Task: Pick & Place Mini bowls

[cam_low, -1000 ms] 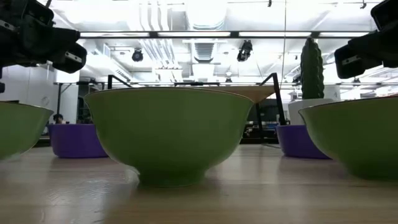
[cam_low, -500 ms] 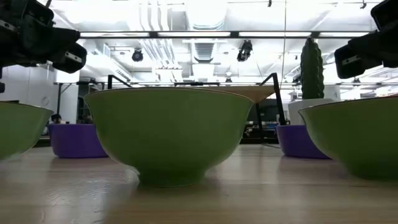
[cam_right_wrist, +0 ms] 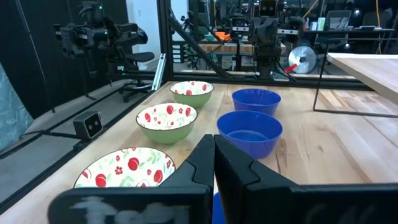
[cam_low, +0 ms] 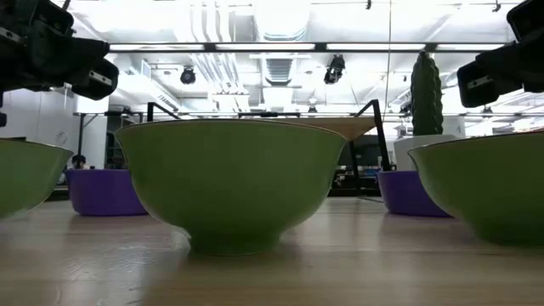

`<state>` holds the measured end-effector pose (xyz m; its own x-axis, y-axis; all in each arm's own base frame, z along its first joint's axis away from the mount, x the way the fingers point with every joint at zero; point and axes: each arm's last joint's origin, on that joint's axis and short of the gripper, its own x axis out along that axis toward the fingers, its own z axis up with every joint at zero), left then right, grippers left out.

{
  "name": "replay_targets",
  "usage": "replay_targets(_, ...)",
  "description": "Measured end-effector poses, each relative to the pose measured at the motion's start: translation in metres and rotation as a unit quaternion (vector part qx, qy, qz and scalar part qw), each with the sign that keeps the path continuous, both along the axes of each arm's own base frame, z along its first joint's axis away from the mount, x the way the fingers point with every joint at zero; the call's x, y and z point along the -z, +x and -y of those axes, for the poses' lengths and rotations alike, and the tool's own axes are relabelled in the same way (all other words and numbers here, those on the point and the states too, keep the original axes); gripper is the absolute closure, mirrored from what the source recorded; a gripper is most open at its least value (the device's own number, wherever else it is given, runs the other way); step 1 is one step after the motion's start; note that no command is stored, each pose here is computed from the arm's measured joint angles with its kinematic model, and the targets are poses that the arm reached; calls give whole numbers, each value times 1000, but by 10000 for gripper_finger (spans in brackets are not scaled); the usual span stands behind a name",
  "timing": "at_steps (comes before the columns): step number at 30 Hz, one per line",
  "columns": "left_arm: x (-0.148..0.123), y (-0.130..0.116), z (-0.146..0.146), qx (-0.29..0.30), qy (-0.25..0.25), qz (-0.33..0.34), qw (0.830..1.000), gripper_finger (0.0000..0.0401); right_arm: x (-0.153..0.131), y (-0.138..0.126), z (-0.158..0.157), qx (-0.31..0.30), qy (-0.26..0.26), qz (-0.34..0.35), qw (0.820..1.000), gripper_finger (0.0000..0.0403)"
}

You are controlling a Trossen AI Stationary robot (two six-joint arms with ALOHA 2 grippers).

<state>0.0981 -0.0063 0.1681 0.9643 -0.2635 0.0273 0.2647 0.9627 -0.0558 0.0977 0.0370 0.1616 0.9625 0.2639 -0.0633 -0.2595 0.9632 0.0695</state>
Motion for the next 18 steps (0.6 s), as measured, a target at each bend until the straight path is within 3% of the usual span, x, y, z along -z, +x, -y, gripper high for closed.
replay_targets(4,0,0,0,0,0,0,1000,401,0,0,0,0,7,-2,1000,394)
replay_targets(9,0,0,0,0,0,0,1000,401,-1,0,0,3,55,-8,998,394)
replay_targets(18,0,0,0,0,0,0,1000,401,-13,0,0,-1,177,20,984,394)
